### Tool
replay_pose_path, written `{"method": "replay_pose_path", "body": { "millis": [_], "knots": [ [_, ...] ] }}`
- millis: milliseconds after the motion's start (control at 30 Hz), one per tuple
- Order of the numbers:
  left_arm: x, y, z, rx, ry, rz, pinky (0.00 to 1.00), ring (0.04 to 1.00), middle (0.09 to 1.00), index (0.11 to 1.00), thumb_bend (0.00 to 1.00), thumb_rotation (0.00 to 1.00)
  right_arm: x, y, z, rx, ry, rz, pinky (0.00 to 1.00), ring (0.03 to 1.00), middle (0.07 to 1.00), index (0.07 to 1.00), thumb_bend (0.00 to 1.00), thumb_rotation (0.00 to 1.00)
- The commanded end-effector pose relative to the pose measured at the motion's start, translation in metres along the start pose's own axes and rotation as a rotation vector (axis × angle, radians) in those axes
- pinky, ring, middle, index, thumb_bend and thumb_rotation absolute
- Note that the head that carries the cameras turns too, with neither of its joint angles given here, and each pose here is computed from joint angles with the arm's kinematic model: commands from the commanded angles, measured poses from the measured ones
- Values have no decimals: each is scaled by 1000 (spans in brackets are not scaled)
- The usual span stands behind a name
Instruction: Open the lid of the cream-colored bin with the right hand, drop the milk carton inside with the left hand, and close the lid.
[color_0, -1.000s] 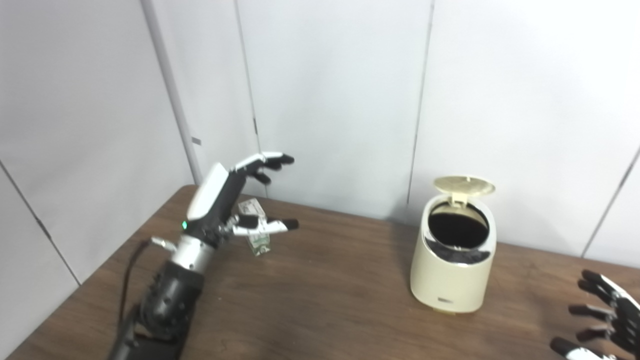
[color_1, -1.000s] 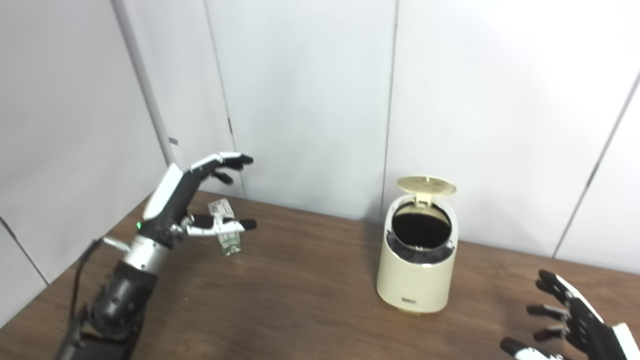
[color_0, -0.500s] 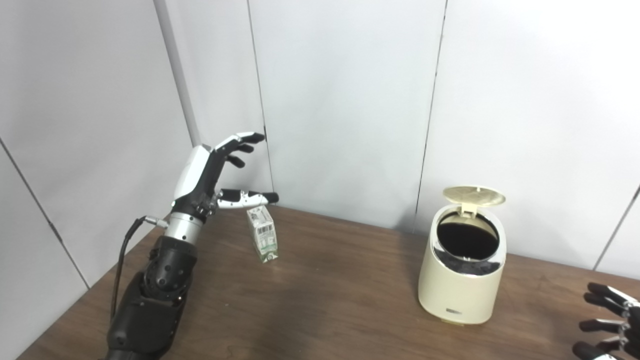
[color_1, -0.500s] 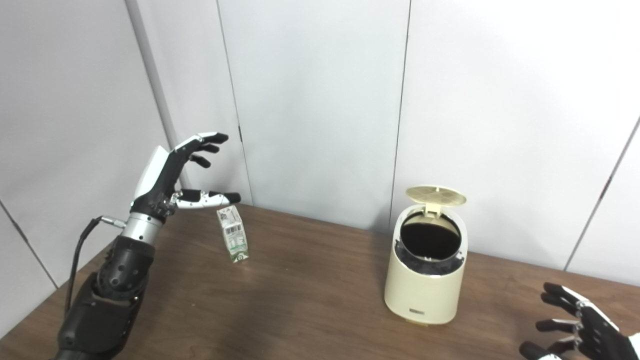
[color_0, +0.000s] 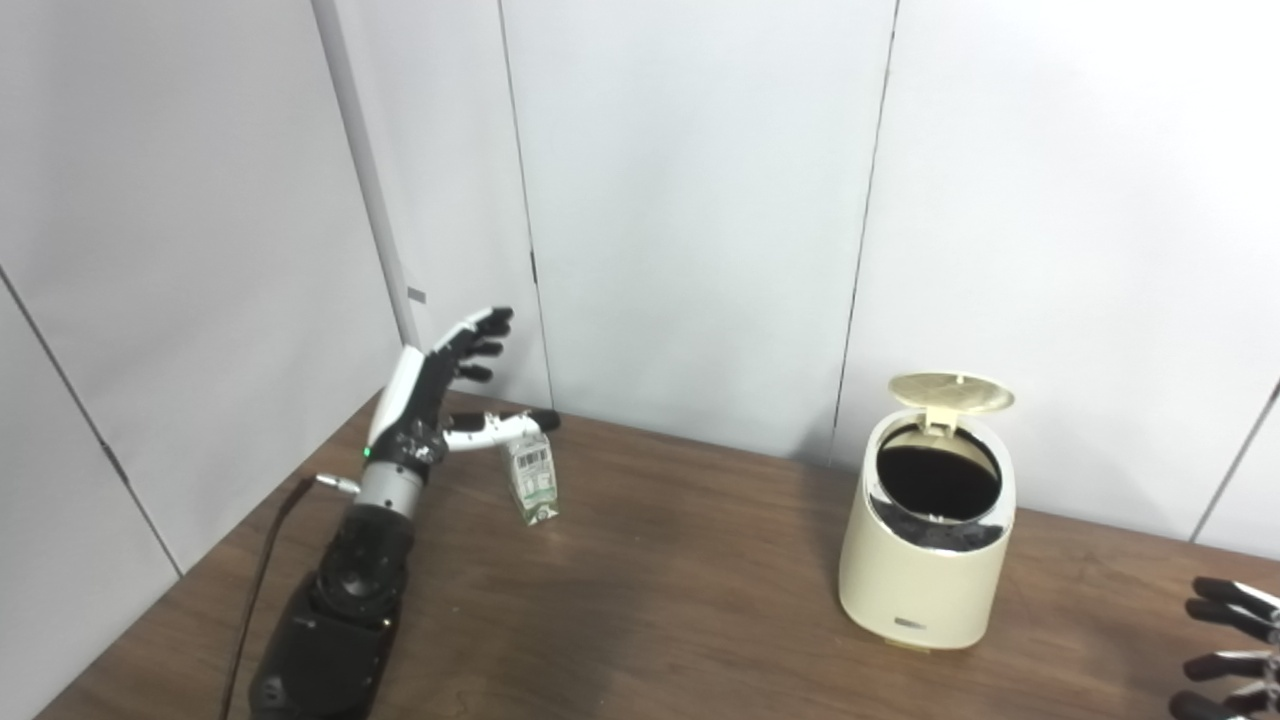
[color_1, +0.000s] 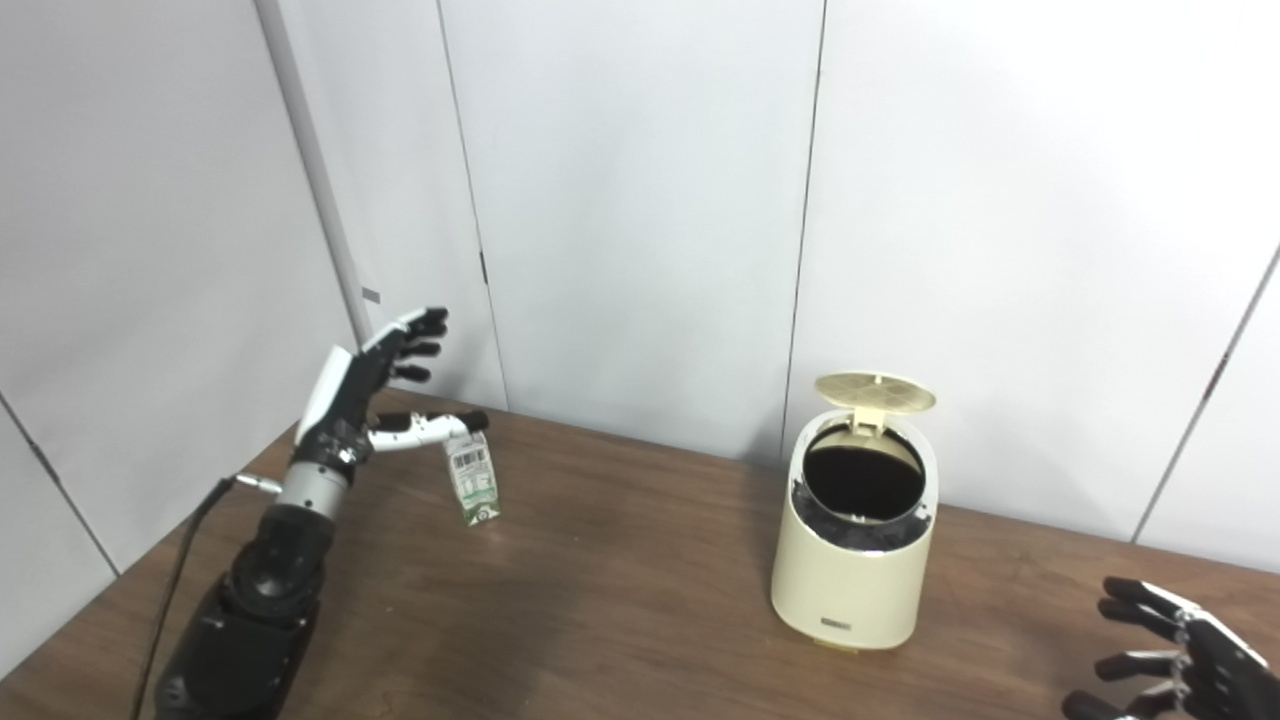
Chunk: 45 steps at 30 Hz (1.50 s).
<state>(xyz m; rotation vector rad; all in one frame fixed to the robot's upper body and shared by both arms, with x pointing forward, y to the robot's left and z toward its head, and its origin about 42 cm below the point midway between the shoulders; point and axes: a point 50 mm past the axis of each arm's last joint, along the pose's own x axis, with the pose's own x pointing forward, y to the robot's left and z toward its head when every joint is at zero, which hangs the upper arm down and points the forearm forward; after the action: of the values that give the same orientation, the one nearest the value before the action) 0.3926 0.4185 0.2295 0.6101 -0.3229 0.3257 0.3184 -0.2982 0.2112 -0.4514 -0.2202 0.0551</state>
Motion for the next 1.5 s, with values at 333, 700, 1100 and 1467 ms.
{"method": "replay_pose_path", "body": {
  "millis": [333, 700, 1100, 1467],
  "knots": [
    [11, -7, -13, -22, 9, 4, 799, 876, 875, 920, 1000, 383, 7, -18, 17, -30, -76, -11, 347, 542, 744, 730, 1000, 551],
    [5, -17, -33, -30, 52, 35, 769, 840, 861, 907, 1000, 374, 3, -22, 15, -35, -56, -6, 334, 527, 725, 708, 1000, 558],
    [2, -31, -35, -90, 95, 175, 623, 709, 766, 831, 947, 212, 3, -24, 17, -41, -22, 29, 293, 499, 676, 646, 1000, 577],
    [6, -38, -45, -110, 124, 228, 565, 642, 690, 750, 921, 145, 0, -23, 16, -43, -6, 39, 267, 484, 648, 654, 1000, 565]
  ]
}}
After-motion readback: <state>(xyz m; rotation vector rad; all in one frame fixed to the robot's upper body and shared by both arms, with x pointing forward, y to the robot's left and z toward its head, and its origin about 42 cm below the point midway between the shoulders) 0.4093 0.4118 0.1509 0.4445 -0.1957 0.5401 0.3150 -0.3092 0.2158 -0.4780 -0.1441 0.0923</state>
